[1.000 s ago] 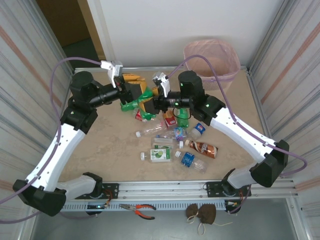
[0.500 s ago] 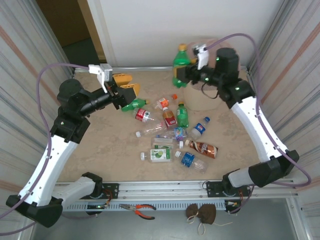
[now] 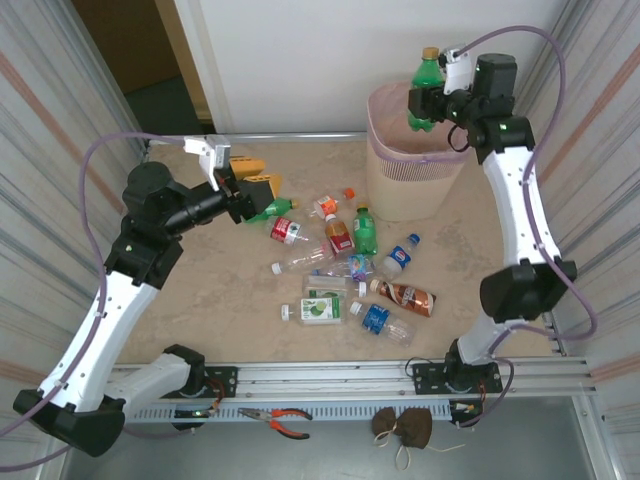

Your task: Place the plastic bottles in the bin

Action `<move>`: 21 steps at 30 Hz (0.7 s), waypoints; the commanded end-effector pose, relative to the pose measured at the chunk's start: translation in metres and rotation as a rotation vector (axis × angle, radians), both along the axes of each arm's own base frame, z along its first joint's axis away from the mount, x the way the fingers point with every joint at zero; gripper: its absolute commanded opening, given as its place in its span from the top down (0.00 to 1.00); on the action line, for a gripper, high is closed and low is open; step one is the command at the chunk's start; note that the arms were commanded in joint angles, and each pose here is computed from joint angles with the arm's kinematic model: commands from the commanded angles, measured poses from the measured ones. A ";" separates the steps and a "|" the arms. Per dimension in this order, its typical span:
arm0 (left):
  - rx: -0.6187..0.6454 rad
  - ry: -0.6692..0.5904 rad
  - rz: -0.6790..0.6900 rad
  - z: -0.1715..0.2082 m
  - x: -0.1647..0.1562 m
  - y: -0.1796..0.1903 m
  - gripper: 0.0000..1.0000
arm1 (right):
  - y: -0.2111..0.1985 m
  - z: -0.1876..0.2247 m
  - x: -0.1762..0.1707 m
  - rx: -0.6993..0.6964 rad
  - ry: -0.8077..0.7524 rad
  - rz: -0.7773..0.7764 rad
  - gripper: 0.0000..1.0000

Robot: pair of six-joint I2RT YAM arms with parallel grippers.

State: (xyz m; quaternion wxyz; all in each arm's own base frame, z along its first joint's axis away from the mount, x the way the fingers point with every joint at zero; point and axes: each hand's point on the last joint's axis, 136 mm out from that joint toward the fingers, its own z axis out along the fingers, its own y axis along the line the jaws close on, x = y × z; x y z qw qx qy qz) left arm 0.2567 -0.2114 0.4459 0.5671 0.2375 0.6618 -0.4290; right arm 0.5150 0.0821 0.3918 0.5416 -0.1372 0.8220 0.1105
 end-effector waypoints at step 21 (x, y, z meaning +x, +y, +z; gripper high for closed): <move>0.018 0.063 0.014 -0.031 0.014 -0.005 0.34 | -0.060 -0.218 0.003 -0.285 0.740 -0.255 0.45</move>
